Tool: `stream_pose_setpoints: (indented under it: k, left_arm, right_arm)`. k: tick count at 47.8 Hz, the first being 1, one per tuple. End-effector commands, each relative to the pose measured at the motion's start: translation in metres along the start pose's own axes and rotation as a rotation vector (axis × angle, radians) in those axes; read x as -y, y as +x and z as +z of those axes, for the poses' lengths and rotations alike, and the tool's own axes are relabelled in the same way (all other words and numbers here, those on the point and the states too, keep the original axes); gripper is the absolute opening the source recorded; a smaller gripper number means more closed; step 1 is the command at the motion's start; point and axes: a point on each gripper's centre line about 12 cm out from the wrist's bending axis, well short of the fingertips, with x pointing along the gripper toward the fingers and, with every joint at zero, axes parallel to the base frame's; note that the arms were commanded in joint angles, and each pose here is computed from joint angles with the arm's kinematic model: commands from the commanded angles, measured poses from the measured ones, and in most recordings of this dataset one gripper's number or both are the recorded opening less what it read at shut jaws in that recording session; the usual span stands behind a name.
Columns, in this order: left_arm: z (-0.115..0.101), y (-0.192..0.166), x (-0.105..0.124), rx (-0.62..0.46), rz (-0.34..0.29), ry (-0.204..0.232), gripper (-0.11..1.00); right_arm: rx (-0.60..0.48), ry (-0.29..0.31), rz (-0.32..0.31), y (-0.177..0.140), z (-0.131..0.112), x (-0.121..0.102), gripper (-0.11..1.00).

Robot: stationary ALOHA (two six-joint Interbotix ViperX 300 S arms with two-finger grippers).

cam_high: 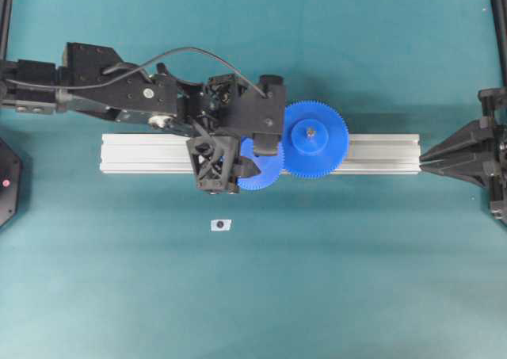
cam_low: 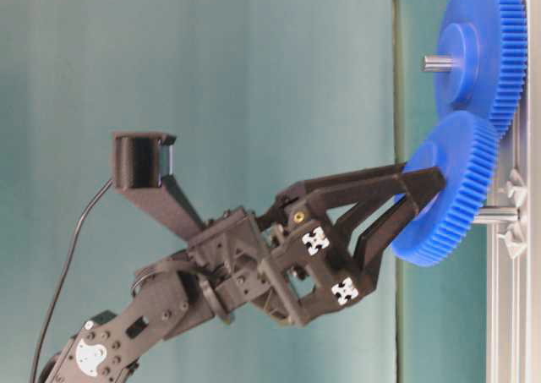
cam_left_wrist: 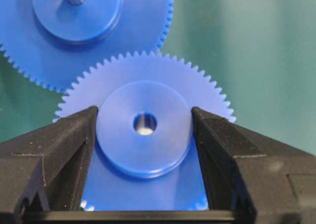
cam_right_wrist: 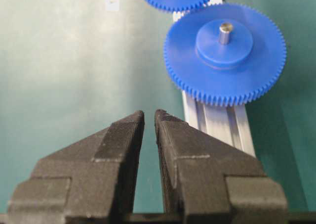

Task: Find the location of the shaft and insert the small gear.
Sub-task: 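Carry the gear to the empty shaft beside the large gear, then align the gear hole over the shaft and push it down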

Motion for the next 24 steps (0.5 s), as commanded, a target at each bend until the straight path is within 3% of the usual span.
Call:
stream_pose_setpoints:
  k: [1, 24]
  left_arm:
    - [0.0041, -0.0166, -0.0032, 0.026, 0.009, -0.004, 0.65]
    - [-0.0008, -0.0179, -0.003, 0.003, 0.006, 0.009, 0.65]
  right_arm:
    - [0.008, 0.009, -0.002, -0.0001, 0.0036, 0.0001, 0.21]
    - [0.008, 0.011, -0.003, 0.0006, 0.0024, 0.0005, 0.21]
